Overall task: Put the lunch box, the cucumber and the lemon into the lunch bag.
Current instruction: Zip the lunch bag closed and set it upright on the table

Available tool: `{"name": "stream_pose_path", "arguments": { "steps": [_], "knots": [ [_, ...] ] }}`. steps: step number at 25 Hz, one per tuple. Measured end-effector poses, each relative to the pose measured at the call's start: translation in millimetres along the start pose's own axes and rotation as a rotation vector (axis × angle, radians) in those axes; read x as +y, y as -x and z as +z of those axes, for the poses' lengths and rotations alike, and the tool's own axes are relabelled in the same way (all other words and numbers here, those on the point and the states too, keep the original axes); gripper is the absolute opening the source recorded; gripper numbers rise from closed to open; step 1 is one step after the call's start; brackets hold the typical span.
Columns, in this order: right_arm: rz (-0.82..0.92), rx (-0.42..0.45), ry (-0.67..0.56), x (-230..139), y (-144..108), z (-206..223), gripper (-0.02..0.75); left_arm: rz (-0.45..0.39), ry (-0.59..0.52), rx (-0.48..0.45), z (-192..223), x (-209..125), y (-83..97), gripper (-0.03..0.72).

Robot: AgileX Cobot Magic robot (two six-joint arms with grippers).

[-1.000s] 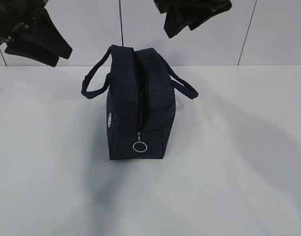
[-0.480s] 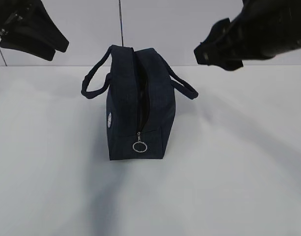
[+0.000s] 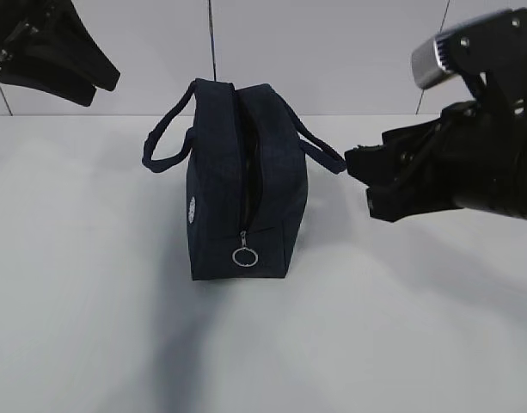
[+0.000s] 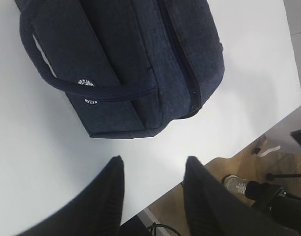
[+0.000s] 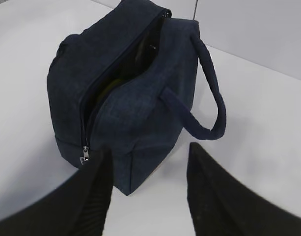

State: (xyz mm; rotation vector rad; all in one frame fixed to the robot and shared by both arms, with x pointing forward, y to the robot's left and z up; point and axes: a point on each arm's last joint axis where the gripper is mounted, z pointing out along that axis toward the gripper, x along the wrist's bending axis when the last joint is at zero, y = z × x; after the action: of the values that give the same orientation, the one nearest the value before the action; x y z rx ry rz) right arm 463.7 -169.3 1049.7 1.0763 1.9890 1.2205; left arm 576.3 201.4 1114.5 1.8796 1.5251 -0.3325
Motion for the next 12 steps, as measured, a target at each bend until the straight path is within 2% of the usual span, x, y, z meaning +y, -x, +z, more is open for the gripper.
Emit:
{"name": "stream_pose_path", "arguments": {
  "steps": [9, 12],
  "knots": [
    [0.048, 0.001, -0.050, -27.8, -1.5, 33.4, 0.370, -0.021, -0.001, 0.000, 0.0, -0.1, 0.0, 0.290],
    [0.024, 0.006, 0.016, -33.6, -2.6, 43.8, 0.367, -0.027, -0.001, 0.000, 0.0, -0.1, 0.0, 0.290]
  ]
}}
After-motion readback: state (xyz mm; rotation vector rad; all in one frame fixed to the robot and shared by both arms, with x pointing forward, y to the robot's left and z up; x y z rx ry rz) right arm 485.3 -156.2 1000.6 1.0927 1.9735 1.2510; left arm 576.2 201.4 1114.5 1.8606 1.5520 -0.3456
